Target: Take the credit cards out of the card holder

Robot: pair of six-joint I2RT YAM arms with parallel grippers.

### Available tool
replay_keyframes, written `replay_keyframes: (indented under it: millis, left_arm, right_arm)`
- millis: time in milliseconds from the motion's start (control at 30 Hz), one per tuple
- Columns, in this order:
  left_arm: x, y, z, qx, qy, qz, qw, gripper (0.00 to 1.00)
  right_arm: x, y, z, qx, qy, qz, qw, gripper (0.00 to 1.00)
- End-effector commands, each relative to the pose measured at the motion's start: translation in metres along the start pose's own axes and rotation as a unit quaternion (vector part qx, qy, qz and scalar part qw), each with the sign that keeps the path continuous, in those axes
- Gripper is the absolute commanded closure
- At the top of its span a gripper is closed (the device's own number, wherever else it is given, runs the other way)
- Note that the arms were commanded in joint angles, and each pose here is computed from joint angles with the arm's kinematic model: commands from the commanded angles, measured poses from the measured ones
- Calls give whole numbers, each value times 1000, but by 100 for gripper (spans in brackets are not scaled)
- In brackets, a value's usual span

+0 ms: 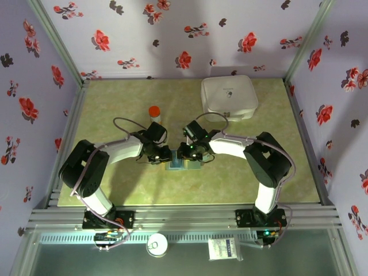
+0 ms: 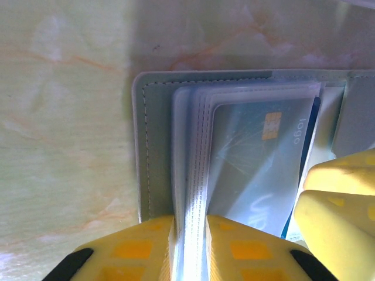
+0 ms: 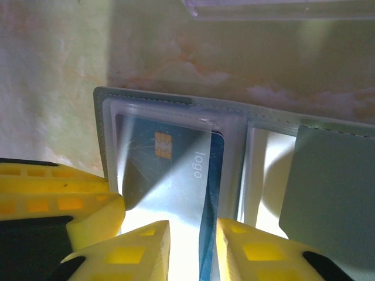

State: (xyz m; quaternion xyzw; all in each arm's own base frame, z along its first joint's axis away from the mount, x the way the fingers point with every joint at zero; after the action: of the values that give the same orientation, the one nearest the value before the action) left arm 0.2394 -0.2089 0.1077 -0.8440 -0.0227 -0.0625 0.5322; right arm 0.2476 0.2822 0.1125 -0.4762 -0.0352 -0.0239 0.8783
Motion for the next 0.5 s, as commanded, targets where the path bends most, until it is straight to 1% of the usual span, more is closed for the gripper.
replay_keyframes:
  millis: [0, 167, 467]
  left_arm:
    - [-5, 2, 6, 25, 0, 7, 1000, 80]
    - [-5, 1, 5, 24, 1, 6, 1000, 81]
    - [-7, 1, 6, 24, 0, 8, 1000, 81]
  right_arm:
    - [-2, 5, 1, 7, 5, 8, 1000, 77]
    - [-2, 7, 0, 9, 8, 8, 1000, 78]
    - [-3, 13, -4, 4, 18, 12, 1000, 76]
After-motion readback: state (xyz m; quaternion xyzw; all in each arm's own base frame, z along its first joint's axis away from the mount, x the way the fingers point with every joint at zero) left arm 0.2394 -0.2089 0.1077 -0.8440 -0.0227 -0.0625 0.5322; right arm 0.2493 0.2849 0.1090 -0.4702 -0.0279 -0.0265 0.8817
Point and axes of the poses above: each hand's point on the last joint's axis, 136 mm out from that joint toward the fingers, its own y axis out along the fingers, its own z axis along the line the jaws close on, x = y × z, the point moved 9 cm from there along -y, back along the fingers, and after that the axes turned 4 degrees about y, right-handed, at the moved point
